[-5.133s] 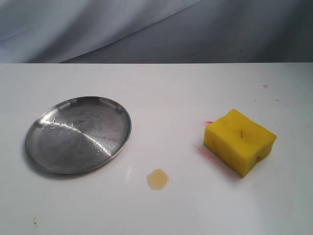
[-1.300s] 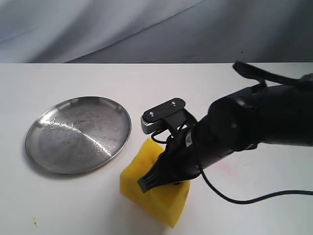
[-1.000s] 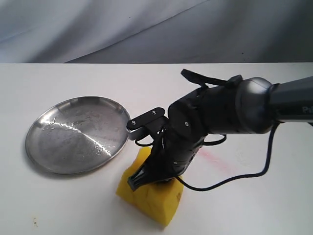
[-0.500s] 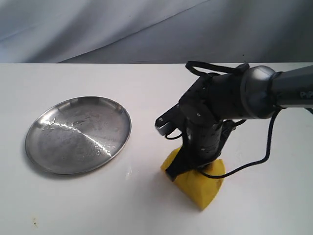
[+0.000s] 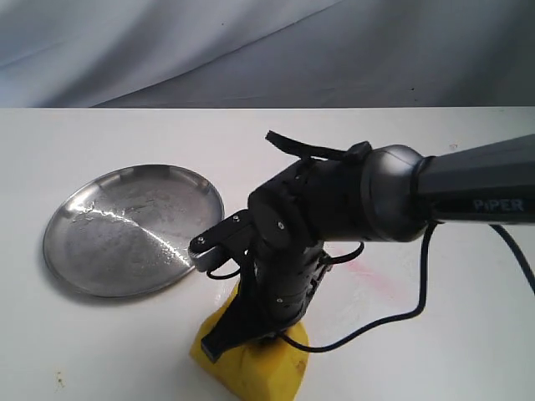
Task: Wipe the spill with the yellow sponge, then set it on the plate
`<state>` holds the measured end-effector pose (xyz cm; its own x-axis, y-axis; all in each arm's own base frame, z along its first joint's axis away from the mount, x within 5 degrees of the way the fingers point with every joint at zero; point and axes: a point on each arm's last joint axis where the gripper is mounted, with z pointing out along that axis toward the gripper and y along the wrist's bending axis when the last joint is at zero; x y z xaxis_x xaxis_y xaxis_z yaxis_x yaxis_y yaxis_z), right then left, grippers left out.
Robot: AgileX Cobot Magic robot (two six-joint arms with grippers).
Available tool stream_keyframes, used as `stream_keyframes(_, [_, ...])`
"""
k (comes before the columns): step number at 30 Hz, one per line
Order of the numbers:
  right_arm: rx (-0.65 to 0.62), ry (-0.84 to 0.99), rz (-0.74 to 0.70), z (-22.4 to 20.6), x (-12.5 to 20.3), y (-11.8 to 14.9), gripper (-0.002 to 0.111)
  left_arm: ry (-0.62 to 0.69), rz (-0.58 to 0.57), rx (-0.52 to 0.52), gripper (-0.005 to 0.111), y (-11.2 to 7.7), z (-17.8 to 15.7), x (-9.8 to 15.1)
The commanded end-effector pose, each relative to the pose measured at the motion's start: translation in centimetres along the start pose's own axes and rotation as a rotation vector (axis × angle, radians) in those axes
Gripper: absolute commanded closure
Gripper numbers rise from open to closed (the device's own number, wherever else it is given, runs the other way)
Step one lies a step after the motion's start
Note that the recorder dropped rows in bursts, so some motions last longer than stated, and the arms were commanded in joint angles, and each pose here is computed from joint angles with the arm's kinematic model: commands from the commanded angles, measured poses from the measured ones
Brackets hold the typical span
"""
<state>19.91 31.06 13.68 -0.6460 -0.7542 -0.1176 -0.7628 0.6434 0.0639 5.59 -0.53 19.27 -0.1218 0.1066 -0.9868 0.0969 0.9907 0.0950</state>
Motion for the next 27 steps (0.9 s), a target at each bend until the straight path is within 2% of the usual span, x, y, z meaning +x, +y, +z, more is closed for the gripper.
stream_keyframes(1, [0.028, -0.015, 0.097, 0.7, -2.2, -2.9, 0.108, -0.013, -0.007, -0.003, 0.107, 0.0, 0.0, -0.2])
stream_keyframes(6, [0.128, 0.032, 0.207, 1.0, -2.7, -7.8, 0.108, -0.013, -0.007, -0.003, 0.107, 0.0, 0.0, -0.2])
stream_keyframes(11, [0.225, 0.111, 0.289, 0.8, -1.4, -12.6, 0.108, -0.013, -0.007, -0.003, 0.107, 0.0, 0.0, -0.2])
stream_keyframes(16, [0.326, 0.230, 0.303, 0.5, 0.6, -15.3, 0.108, -0.013, -0.007, -0.003, 0.107, 0.0, 0.0, -0.2])
stream_keyframes(18, [0.372, 0.241, 0.299, 0.3, 1.3, -15.6, 0.108, -0.013, -0.007, -0.003, 0.107, 0.0, 0.0, -0.2])
stream_keyframes(21, [0.358, 0.266, 0.301, 0.4, 2.4, -15.0, 0.108, -0.013, -0.007, -0.003, 0.107, 0.0, 0.0, -0.2])
stream_keyframes(24, [0.312, 0.257, 0.282, 0.7, 3.2, -13.1, 0.108, -0.013, -0.007, -0.003, 0.107, 0.0, 0.0, -0.2])
stream_keyframes(27, [0.280, 0.192, 0.207, 1.0, 3.3, -10.1, 0.108, -0.013, -0.007, -0.003, 0.107, 0.0, 0.0, -0.2])
